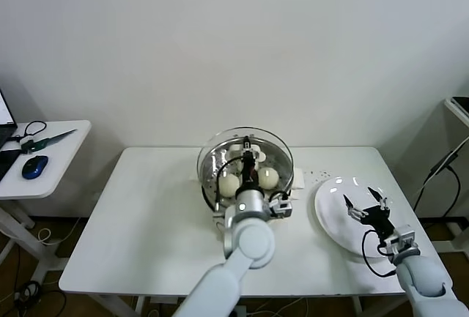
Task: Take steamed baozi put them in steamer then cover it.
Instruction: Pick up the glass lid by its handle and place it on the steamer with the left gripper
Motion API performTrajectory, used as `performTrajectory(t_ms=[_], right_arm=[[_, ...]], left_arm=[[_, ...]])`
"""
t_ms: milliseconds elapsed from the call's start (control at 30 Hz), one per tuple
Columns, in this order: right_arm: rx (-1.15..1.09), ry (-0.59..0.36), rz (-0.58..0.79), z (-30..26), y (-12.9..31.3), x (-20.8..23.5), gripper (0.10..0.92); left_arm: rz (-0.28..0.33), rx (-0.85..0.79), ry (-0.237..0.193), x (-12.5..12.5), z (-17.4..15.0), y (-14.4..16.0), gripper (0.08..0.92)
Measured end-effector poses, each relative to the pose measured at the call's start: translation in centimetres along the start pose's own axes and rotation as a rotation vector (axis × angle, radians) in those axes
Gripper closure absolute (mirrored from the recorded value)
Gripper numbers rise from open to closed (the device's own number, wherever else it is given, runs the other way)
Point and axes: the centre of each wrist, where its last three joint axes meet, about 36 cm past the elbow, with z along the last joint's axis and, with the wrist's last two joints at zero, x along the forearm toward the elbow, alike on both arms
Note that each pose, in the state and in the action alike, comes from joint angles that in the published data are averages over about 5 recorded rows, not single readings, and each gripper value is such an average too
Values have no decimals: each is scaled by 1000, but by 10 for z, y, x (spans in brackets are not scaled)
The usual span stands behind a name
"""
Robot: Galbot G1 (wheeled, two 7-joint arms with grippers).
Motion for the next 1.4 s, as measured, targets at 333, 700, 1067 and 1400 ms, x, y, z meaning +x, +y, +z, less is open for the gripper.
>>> performTrajectory(t_ms=[333, 700, 1067, 1400], right_arm=[[6, 0, 3, 2, 0, 1, 200], [8, 2, 2, 5, 0, 2, 200], [15, 5, 0, 8, -1, 3, 200], [19, 6, -1, 10, -1, 4, 200]], left_arm=[[45, -19, 12, -11, -5, -20, 849], [54, -31, 15, -20, -6, -30, 849], [64, -23, 15, -22, -5, -37, 849], [64, -20, 8, -20, -7, -39, 849]])
